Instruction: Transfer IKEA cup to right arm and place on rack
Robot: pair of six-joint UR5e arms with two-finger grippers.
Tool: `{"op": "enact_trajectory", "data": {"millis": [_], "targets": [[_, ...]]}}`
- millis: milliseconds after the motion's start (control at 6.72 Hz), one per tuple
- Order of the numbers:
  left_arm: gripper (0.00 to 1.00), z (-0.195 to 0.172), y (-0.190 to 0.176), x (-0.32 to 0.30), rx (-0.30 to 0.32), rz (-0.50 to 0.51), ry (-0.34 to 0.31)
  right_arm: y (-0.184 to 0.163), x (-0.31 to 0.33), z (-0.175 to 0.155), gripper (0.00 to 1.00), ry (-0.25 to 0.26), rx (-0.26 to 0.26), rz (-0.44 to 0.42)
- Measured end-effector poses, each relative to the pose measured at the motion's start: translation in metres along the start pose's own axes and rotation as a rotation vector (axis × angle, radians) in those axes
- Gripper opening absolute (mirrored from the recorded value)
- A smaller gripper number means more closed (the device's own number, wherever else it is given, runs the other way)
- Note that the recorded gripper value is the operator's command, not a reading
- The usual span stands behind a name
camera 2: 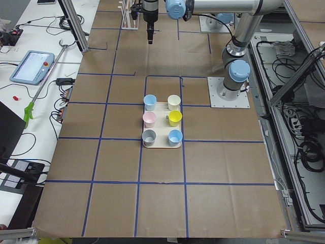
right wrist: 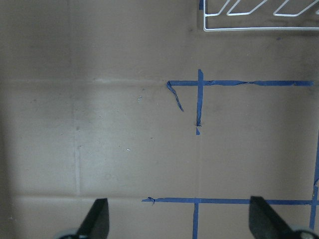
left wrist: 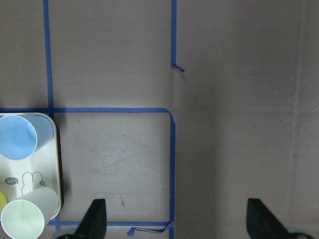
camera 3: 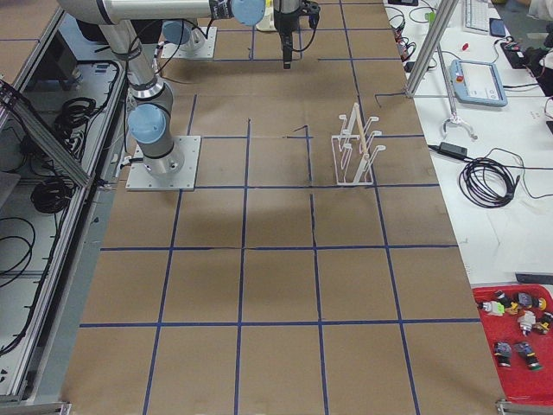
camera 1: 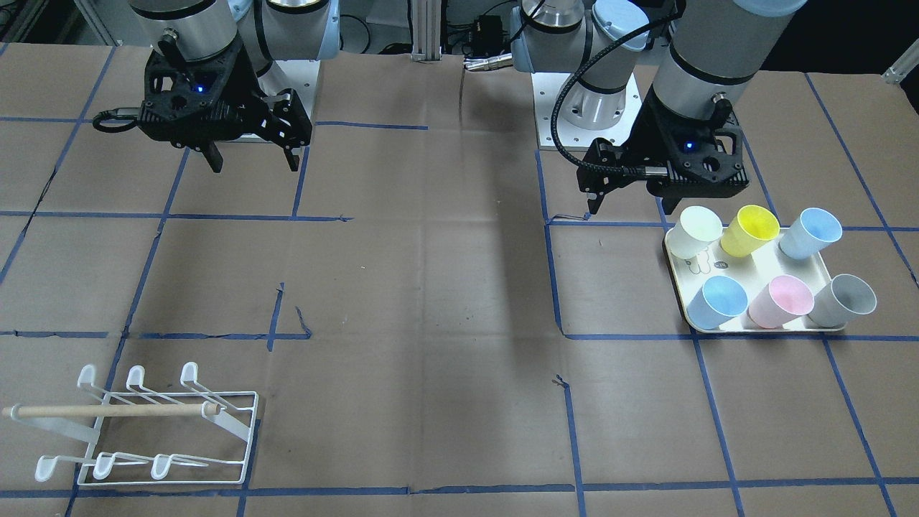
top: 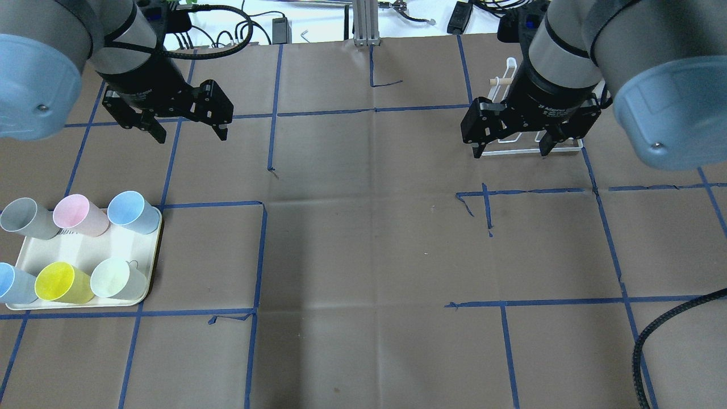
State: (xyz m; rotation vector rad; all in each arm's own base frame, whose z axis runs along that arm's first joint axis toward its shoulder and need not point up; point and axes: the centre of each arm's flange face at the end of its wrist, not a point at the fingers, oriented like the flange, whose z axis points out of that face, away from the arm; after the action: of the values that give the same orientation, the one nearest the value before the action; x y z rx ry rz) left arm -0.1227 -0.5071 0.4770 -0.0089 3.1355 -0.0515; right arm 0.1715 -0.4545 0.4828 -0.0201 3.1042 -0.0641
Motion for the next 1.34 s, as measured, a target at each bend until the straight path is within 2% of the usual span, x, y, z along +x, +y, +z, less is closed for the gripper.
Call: {"op": "enact_trajectory", "data": {"millis": [1338], "targets": [[1.0,0.0026,-0.0002,0.0005,-0.003,0.0,0.004,-0.0022,-0.0002,0.0026,1.0,-0.002,0.004,0.0]]}}
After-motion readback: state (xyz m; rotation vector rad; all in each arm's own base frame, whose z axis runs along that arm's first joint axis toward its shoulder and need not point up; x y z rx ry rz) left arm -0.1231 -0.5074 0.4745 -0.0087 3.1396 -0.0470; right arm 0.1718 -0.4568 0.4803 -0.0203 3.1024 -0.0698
